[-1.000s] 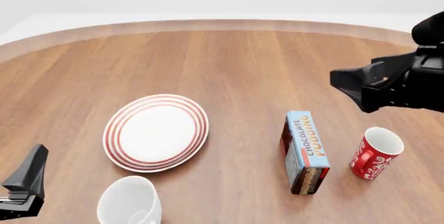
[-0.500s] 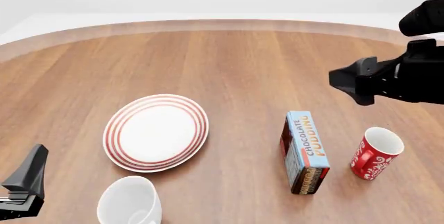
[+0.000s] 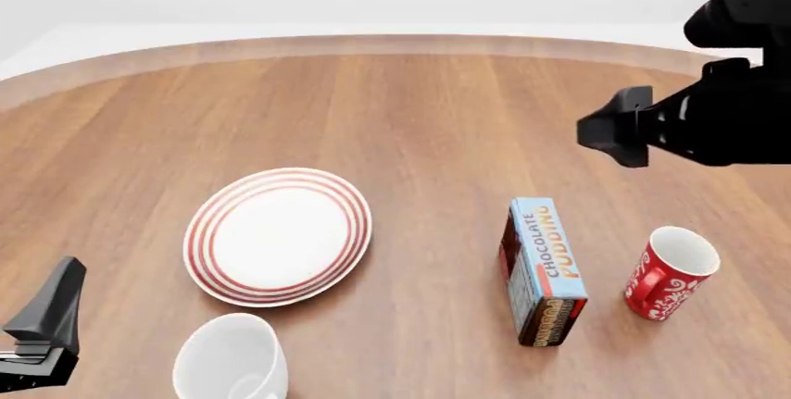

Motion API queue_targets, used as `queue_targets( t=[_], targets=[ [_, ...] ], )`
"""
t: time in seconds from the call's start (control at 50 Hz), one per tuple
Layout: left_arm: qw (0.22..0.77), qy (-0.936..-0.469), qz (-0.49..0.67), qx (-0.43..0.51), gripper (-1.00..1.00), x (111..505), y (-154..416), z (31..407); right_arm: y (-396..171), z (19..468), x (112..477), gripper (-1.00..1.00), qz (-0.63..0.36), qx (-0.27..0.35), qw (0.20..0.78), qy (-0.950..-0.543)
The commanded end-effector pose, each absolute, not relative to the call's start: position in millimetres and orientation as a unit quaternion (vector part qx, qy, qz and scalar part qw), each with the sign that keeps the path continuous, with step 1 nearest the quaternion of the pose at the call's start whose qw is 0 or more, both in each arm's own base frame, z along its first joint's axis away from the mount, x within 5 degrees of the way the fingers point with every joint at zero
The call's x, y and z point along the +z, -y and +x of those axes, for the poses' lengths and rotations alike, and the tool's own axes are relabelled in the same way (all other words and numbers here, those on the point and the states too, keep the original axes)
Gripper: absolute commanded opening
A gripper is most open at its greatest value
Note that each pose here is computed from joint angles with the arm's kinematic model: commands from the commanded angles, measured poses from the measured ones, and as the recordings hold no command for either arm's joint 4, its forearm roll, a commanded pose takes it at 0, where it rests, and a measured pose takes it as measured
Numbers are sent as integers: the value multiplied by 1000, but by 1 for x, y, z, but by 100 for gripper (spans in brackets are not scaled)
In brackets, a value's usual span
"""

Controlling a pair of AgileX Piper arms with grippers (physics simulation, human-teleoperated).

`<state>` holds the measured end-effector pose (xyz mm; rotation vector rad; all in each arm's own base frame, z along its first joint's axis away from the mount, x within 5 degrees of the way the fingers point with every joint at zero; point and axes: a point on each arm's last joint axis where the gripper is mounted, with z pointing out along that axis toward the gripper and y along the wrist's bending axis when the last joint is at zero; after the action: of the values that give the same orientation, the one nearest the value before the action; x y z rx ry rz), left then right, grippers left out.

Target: Pick up the white mug and put it on the plate, and put the chocolate pudding to the right of the plate.

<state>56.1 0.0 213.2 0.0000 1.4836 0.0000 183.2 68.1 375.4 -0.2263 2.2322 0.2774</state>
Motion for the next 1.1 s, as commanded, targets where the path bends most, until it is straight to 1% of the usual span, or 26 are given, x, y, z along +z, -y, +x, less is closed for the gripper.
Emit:
queue_targets(
  t=[0.02,0.24,0.26,0.32,0.68,1.1],
  targets=[
    [737,-676,0,0,100,213,0,56,-71,194,372,100,-76,112,409,-903],
    [737,-676,0,0,100,213,0,56,-69,203,366,100,-66,103,395,-911],
    [737,-676,0,0,100,213,0,56,-70,224,343,100,-57,91,373,-921],
    [737,-676,0,0,100,213,0,56,-71,227,340,100,-56,91,371,-922],
    [737,-676,0,0,100,213,0,56,-71,234,330,100,-52,88,362,-927],
    [737,-676,0,0,100,213,0,56,-74,242,309,100,-48,85,337,-936]
  ],
)
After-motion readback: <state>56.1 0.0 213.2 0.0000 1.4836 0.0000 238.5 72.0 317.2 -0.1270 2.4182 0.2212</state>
